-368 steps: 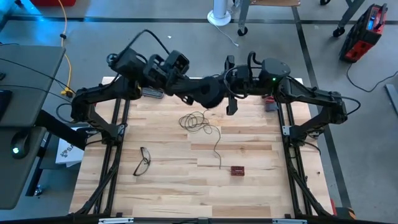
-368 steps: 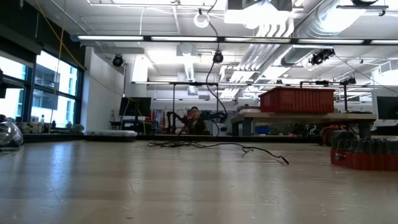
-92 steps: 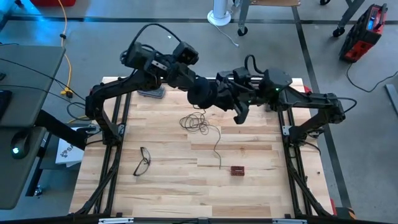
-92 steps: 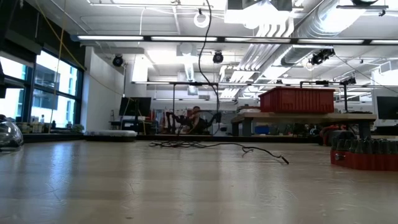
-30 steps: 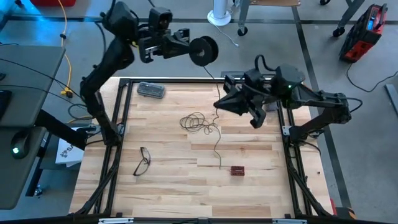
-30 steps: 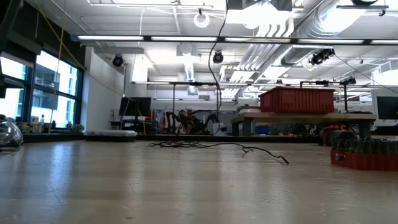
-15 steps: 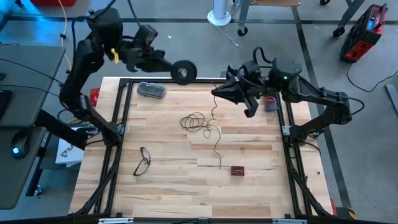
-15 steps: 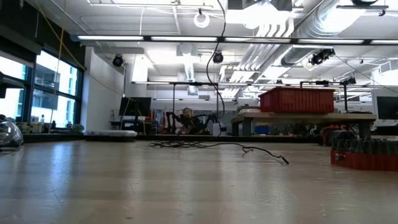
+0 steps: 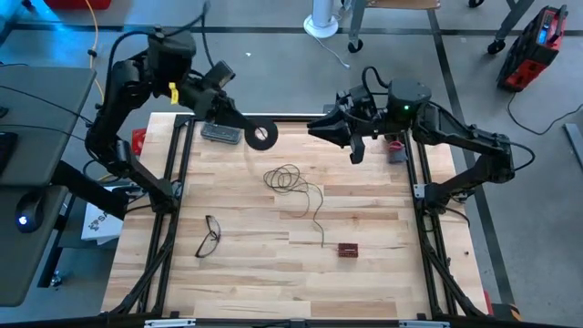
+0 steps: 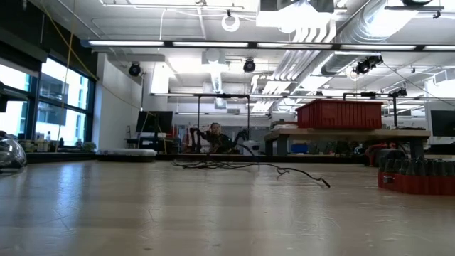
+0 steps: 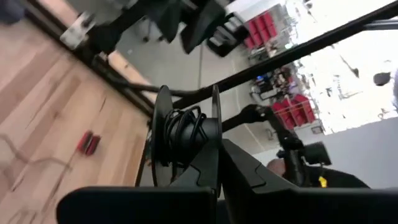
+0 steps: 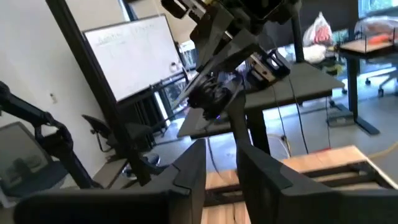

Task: Coil cords
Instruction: Coil the black wire into the spool

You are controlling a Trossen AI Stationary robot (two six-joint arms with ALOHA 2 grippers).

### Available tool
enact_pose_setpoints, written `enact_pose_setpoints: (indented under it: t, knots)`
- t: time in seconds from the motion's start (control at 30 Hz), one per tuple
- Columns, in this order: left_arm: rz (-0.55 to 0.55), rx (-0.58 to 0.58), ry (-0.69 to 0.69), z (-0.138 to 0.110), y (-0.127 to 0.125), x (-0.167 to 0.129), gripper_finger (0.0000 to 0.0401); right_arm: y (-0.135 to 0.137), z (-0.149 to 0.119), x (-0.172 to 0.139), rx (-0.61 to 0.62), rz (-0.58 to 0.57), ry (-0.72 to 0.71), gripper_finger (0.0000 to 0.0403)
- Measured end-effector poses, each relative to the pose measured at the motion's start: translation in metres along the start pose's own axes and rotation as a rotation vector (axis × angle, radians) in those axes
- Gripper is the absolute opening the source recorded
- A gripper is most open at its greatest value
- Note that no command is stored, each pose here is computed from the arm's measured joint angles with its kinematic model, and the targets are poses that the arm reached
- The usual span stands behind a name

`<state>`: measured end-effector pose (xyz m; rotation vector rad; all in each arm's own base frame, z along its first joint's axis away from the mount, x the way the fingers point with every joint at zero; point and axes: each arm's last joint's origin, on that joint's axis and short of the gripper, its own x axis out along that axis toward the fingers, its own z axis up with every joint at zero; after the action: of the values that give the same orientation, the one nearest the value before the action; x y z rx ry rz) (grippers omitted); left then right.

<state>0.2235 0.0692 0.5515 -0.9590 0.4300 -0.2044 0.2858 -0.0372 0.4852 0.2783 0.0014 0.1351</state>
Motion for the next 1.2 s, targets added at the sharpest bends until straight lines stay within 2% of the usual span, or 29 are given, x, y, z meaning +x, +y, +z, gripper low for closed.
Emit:
enact_pose_setpoints:
  t: [0.1,0.23,0.47,0.57,0.67,0.8,0.93,1.07,1.2]
  knots:
    - [0.036,-0.014,-0.027,0.0,0.001,0.003,0.0,-0.001,-0.004,0.0,0.013,-0.011,0.045,0.0085]
    - [0.027,-0.041,-0.043,0.001,-0.001,0.001,0.0,0.0,-0.012,0.003,0.014,-0.012,0.098,0.0085]
    - [0.019,-0.071,-0.077,0.004,-0.003,0.001,0.0,0.003,-0.033,0.004,-0.107,-0.059,0.283,0.0108]
    - [0.024,-0.071,-0.082,0.004,-0.003,0.001,0.0,0.001,-0.045,0.018,-0.187,-0.074,0.33,0.0128]
    - [0.029,-0.063,-0.118,0.006,-0.004,0.001,0.0,-0.002,-0.056,0.042,-0.242,-0.076,0.309,0.0146]
    - [-0.027,-0.025,-0.173,0.012,-0.01,0.0,0.0,-0.009,-0.074,0.075,-0.323,-0.118,0.285,0.0159]
    - [-0.086,0.015,-0.219,0.016,-0.018,-0.002,0.0,-0.02,-0.089,0.102,-0.317,-0.131,0.232,0.0161]
    - [-0.101,0.024,-0.23,0.017,-0.021,-0.003,0.0,-0.028,-0.096,0.108,-0.323,-0.218,0.238,0.0161]
    - [-0.101,0.028,-0.23,0.016,-0.022,-0.005,0.0,-0.026,-0.09,0.104,-0.337,-0.224,0.223,0.0161]
